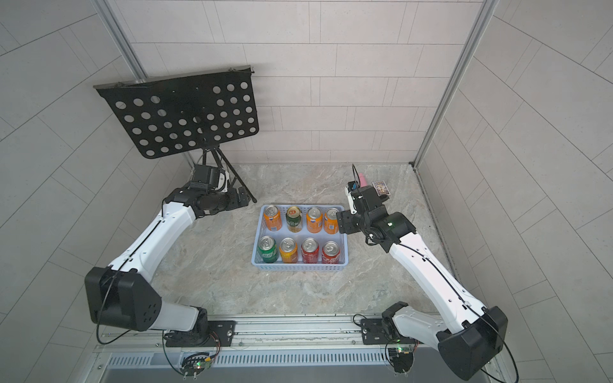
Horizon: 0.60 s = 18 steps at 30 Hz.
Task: Take out the drinks from the basket
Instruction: Pick up the drink from the basket.
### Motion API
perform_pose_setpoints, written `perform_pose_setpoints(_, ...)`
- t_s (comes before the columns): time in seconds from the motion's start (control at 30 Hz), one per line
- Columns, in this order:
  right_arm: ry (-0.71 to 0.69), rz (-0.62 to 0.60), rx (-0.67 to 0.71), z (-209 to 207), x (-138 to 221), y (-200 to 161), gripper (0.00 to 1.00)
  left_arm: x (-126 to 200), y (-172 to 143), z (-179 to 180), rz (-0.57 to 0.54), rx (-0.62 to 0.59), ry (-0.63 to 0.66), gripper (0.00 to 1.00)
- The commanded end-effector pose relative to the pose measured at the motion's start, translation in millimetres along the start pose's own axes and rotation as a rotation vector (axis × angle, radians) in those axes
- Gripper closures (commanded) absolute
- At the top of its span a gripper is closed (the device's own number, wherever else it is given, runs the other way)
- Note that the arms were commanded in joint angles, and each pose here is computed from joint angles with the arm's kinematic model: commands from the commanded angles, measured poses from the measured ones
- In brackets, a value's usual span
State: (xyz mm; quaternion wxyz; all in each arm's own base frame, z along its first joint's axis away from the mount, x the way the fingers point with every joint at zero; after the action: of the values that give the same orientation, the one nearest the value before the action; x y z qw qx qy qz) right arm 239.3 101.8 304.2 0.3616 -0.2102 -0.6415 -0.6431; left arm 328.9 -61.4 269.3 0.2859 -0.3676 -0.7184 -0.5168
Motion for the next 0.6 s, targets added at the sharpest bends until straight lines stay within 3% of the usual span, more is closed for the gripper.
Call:
perform_pose_setpoints(0.0,-0.01,0.134,0.025,1.9,-2.0,-5.9,0.19,-4.3,-6.9,2.3,0.028,0.039,-0.004,0.0)
perform_pose_setpoints(0.2,0.033,0.325,0.06,23.4,-17.8,-18.3,0.19,-1.1,-10.5,2.6,0.021,0.036,-0.011,0.0)
perform_pose_setpoints(0.57,0.062,0.448,0.056,41.9,-39.8,-36.7,0.17,-6.3,-11.2,0.8,0.053,0.042,-0.036,0.0)
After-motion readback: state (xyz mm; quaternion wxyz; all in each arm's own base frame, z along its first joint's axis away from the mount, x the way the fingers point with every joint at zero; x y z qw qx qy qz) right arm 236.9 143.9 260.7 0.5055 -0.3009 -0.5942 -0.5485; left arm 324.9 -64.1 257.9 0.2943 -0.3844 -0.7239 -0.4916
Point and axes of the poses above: each gripper's point midway between its finger pads, its own x axis back along the fingers, its own z axis along the line the jaws close on, y = z × x, the point moved 9 cm from there along x, back along the fingers, and after that the axes turned 3 degrees about -x, right-handed, at the moved point
